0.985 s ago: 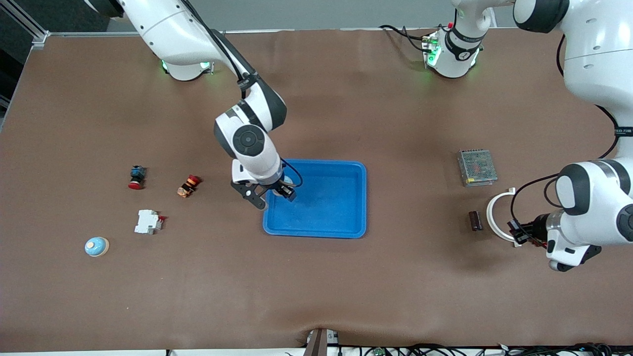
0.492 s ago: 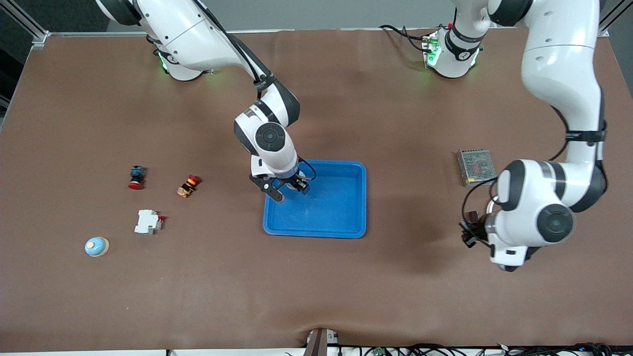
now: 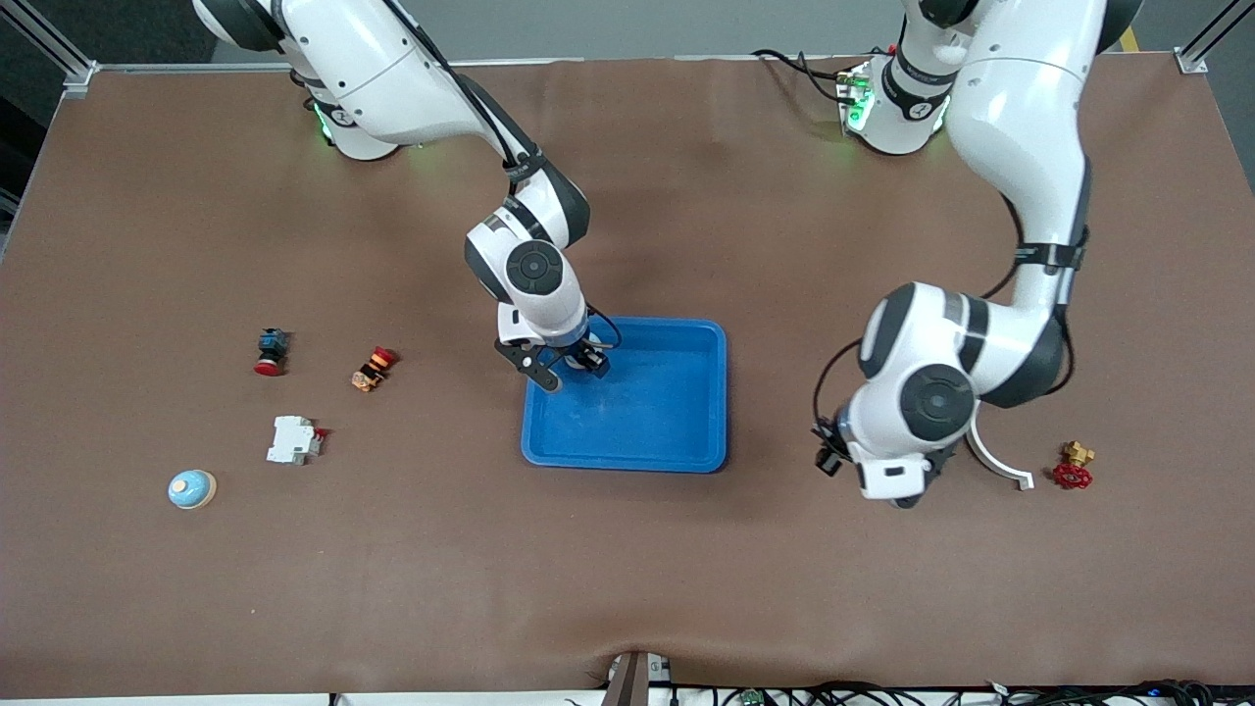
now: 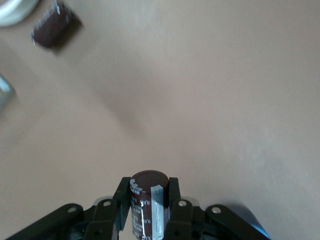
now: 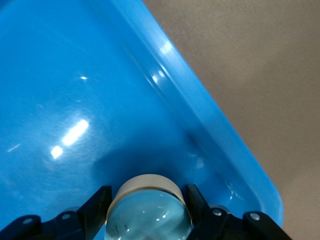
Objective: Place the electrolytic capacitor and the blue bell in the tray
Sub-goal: 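Move the bell and capacitor over the blue tray with both grippers, then open both grippers to drop the bell and capacitor into the tray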
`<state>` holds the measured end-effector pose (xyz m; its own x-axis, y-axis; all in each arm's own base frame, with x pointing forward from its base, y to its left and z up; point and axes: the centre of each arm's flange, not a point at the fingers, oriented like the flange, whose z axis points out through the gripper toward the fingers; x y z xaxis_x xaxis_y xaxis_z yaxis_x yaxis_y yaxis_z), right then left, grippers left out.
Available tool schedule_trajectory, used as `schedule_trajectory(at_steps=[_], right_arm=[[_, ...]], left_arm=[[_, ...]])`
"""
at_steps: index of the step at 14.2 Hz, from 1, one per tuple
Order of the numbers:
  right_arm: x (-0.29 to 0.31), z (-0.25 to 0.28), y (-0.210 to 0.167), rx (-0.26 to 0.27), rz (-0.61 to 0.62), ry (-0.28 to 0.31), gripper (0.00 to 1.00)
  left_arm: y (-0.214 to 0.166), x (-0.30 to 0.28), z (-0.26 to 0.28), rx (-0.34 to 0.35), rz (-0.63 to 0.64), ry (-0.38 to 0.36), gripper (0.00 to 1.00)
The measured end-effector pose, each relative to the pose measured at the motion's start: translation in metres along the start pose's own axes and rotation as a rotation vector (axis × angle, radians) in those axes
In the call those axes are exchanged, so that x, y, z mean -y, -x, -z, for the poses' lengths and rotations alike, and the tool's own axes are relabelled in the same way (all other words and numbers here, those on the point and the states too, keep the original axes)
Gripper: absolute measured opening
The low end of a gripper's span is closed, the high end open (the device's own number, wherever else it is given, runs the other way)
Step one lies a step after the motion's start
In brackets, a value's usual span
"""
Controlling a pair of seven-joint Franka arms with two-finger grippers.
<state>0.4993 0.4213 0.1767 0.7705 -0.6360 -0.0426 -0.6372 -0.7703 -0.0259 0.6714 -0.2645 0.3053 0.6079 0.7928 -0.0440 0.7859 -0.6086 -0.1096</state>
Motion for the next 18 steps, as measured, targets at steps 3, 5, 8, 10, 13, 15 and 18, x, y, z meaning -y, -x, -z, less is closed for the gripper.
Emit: schedule_trajectory(at_steps=[3, 5, 8, 10, 13, 15, 18], right_arm=[[-0.001, -0.001, 0.000, 0.000, 0.001, 0.000, 0.68], [-0.001, -0.001, 0.001, 0.000, 0.001, -0.002, 0.68], [-0.001, -0.001, 0.000, -0.002, 0.001, -0.002, 0.68], [-0.002, -0.002, -0.002, -0.008, 0.003, -0.004, 0.68], [-0.002, -0.001, -0.005, -0.014, 0.003, -0.005, 0.68], [-0.002, -0.001, -0.006, -0.016, 0.001, -0.008, 0.68], [-0.002, -0.001, -0.010, -0.021, -0.004, -0.014, 0.92]], left_arm=[[0.056, -0.014, -0.001, -0.003, 0.052, -0.003, 0.34], [0.090, -0.020, -0.003, -0.004, 0.073, -0.003, 0.34], [0.127, -0.027, -0.005, -0.010, 0.088, 0.017, 0.34], [0.145, -0.030, -0.013, -0.012, 0.095, 0.019, 0.34], [0.170, -0.034, -0.035, -0.014, 0.106, 0.024, 0.34], [0.187, -0.034, -0.054, -0.016, 0.104, 0.029, 0.34], [0.204, -0.030, -0.078, -0.018, 0.099, 0.022, 0.34]])
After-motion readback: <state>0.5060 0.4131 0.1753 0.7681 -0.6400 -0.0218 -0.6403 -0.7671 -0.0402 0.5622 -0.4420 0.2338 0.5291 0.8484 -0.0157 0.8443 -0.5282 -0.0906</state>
